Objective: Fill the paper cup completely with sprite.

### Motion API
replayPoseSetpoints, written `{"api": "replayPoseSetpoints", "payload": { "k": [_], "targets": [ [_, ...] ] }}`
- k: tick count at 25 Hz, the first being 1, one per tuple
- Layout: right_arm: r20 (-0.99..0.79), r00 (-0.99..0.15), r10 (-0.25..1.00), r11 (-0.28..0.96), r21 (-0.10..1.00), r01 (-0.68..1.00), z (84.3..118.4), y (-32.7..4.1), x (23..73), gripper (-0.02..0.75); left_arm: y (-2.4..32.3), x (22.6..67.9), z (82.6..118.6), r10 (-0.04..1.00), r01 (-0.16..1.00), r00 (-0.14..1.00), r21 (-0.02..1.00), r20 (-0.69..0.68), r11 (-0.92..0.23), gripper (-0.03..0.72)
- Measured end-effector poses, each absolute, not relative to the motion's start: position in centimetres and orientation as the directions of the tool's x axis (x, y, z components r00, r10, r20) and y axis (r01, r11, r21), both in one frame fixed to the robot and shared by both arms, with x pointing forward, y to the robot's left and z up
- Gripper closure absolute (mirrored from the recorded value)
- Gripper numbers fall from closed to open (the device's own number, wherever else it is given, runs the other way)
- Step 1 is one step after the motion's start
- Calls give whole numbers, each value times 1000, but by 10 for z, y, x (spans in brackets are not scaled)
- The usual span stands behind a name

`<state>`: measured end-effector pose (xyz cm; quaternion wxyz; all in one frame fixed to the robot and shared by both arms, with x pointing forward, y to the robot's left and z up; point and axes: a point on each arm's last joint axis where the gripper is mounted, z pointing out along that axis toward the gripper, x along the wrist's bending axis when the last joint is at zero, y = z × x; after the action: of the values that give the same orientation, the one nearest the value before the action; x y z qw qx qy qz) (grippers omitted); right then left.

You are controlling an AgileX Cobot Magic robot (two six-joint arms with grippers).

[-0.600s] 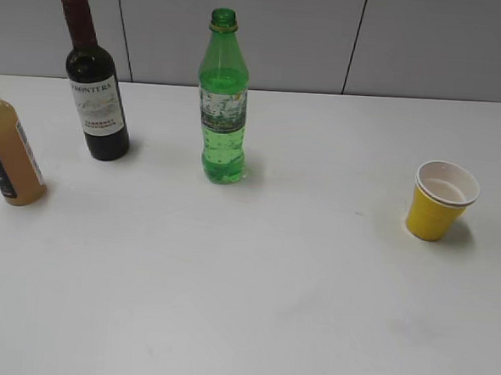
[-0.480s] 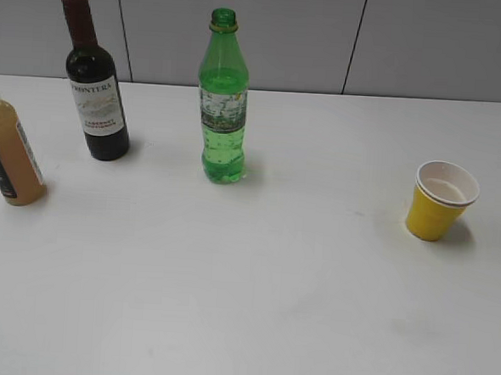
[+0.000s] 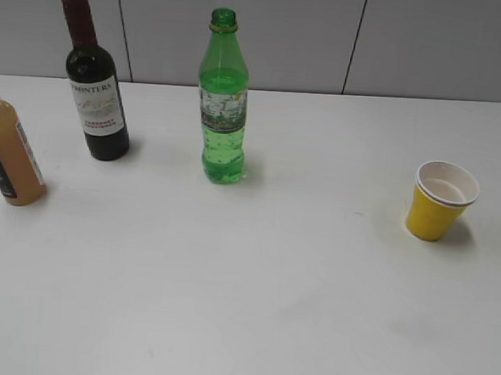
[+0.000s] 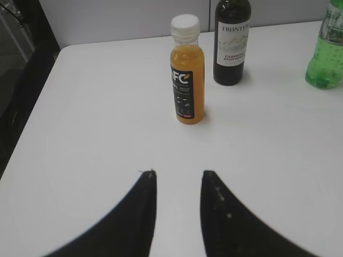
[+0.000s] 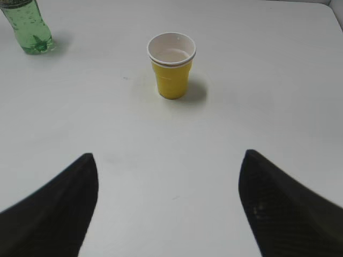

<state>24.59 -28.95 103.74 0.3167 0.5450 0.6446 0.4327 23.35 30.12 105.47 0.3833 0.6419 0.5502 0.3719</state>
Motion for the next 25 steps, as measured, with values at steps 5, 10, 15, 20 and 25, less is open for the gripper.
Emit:
{"api": "replayPoseSetpoints", "payload": {
  "k": [5, 10, 15, 20, 25],
  "targets": [
    [63, -205, 977, 32, 903, 428, 1037, -289, 246, 61, 301, 234, 1055, 991, 421, 118, 901, 56, -101, 460],
    [63, -205, 977, 29, 908, 418, 1040, -290, 246, 59, 301, 234, 1055, 991, 421, 118, 901, 56, -101, 460],
    [55, -200, 978, 19, 937, 349, 1051, -290, 249, 61, 301, 234, 1055, 991, 421, 118, 901, 56, -101, 460],
    [58, -190, 980, 4, 951, 309, 1061, -288, 269, 69, 301, 234, 1055, 991, 421, 118, 901, 56, -101, 460],
    [-1, -195, 981, 51, 966, 252, 1070, -286, 291, 76, 301, 234, 1055, 991, 421, 118, 901, 56, -101, 460]
  ]
}}
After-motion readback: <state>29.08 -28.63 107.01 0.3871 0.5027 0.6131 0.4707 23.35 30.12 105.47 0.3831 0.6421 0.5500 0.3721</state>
